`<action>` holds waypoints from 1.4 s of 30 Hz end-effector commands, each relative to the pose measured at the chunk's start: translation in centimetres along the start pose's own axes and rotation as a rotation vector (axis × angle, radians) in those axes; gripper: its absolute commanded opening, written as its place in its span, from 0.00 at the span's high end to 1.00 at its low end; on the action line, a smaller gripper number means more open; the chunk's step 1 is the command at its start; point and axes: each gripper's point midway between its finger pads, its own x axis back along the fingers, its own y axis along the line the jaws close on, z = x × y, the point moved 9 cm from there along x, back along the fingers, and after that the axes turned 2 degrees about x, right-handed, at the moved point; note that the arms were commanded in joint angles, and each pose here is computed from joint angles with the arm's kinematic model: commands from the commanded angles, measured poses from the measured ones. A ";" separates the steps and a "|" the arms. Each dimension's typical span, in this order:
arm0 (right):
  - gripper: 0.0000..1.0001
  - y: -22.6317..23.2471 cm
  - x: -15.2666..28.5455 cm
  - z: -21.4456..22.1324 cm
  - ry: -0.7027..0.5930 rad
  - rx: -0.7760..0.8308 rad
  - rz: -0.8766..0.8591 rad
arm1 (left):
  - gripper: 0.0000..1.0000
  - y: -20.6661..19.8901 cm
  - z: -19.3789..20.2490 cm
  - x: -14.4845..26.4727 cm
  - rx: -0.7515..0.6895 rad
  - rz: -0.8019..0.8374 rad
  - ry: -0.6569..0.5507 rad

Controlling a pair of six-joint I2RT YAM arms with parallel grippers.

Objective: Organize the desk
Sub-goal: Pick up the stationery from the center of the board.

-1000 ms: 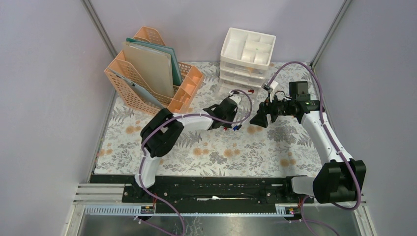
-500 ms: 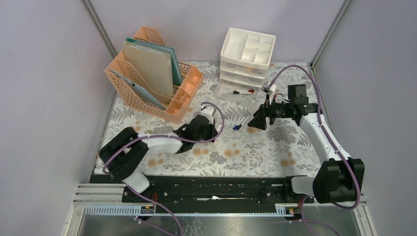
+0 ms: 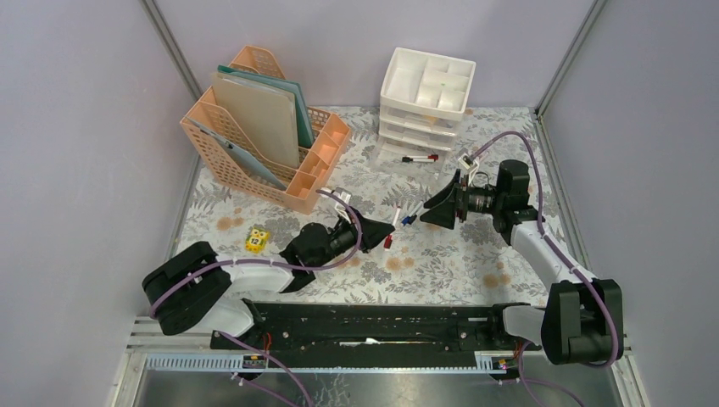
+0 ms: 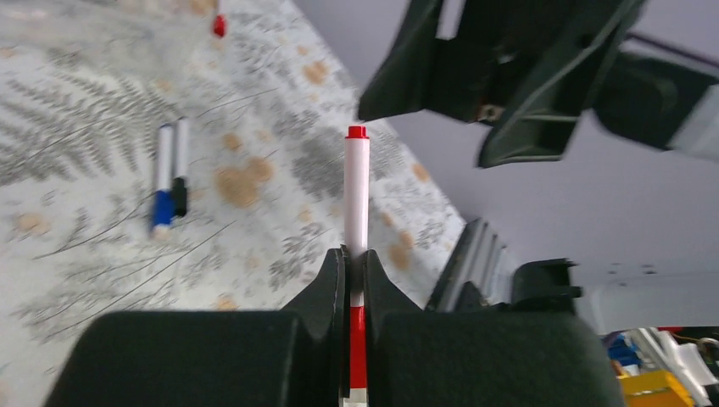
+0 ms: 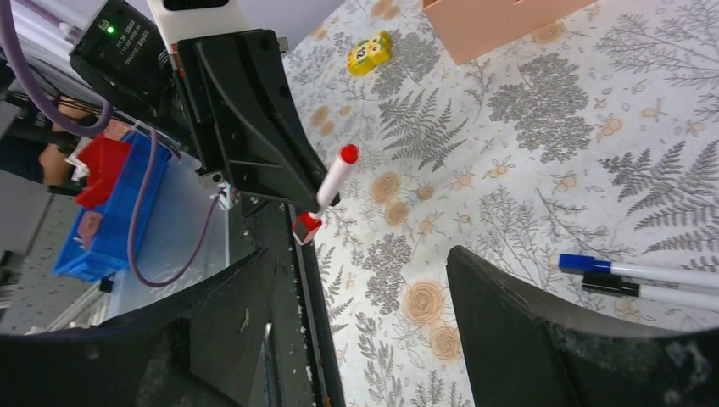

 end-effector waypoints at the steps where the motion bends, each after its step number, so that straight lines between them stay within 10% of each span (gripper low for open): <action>1: 0.21 1.2 -0.2 -1.7 -0.076 0.032 -0.083 | 1.00 -3.4 -1.5 -0.4 0.043 0.179 -0.125; 19: 0.35 1.4 -3.1 -0.4 -0.014 -0.067 -0.132 | 1.00 -5.3 -0.1 -3.3 0.087 0.212 -0.170; 26: 0.87 1.7 -3.3 -0.7 0.002 -0.058 -0.158 | 1.00 -4.9 0.3 -3.6 0.088 0.186 -0.170; 34: 1.00 1.8 -3.1 -1.0 0.021 -0.005 -0.147 | 0.54 -4.2 0.3 -2.2 0.045 0.121 -0.157; 42: 1.00 0.9 -1.9 -2.8 0.108 0.273 0.095 | 0.03 0.2 -1.0 2.0 -0.301 -0.335 -0.093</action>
